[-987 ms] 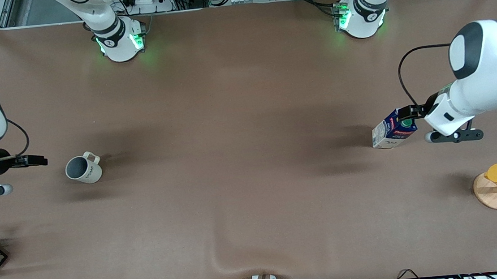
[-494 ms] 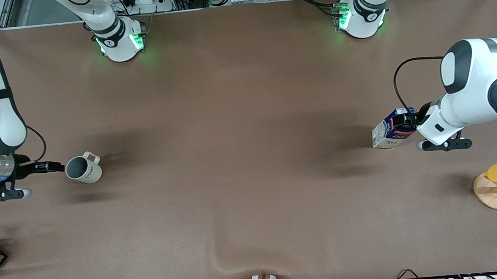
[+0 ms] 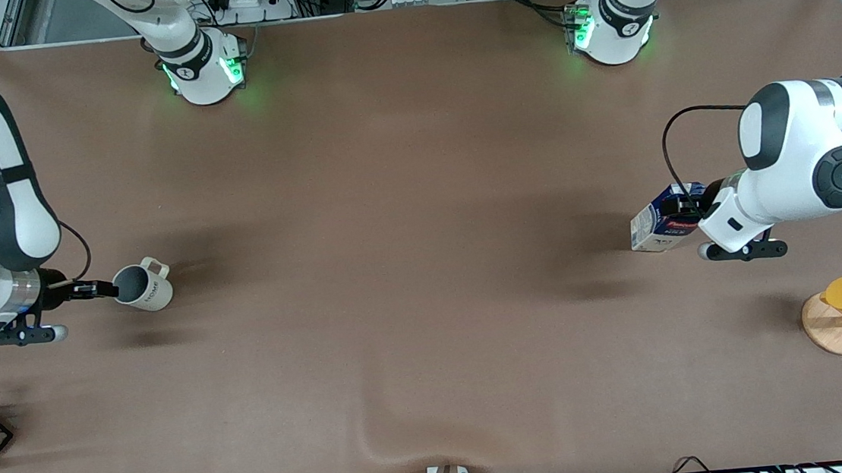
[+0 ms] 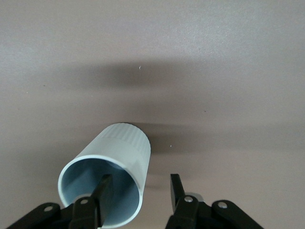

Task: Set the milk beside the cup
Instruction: 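Grasp the white mug by its rim with the right gripper and lift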

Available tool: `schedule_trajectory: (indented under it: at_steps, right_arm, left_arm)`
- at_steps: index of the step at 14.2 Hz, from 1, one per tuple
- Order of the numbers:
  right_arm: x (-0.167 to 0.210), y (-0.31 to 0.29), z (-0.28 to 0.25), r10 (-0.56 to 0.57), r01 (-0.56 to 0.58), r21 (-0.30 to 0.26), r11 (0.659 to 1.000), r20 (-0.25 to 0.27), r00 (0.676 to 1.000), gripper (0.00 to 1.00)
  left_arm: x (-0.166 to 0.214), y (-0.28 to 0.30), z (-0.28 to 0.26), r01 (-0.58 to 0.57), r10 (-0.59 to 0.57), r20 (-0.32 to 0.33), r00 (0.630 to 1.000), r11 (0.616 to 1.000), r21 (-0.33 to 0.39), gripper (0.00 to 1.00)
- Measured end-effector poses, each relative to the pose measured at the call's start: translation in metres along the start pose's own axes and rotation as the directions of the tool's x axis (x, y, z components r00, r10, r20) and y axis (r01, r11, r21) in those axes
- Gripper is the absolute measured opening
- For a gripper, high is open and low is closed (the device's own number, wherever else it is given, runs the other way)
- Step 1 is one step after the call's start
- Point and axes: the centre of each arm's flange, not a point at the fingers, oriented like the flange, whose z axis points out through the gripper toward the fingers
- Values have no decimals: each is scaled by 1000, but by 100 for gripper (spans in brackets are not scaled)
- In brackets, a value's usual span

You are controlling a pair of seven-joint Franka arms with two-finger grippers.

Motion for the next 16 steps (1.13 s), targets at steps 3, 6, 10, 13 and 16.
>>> schedule_trajectory:
  at_steps: [3,6,10,13,16]
  right_arm:
    - [-3,-1,21,-1,1,-2,1000,-4,1000,38]
    - [-2,-9,22,-13,13,-2,1000,-3,1000,4]
    - [4,-28,-4,-9,8,9,1000,41,999,4]
    - [11,-75,-50,88,-88,-1,996,93,992,4]
    - [15,-146,-76,187,-192,31,981,119,975,4]
  left_arm:
    - [-1,-1,3,0,0,7,1000,1000,1,87]
    - [-1,-1,5,0,0,10,1000,1000,1,81]
    - [-2,0,6,0,0,11,1000,1000,1,71]
    - [-2,0,6,-1,1,12,1000,1000,1,58]
    - [-1,1,5,-3,3,10,1000,1000,1,51]
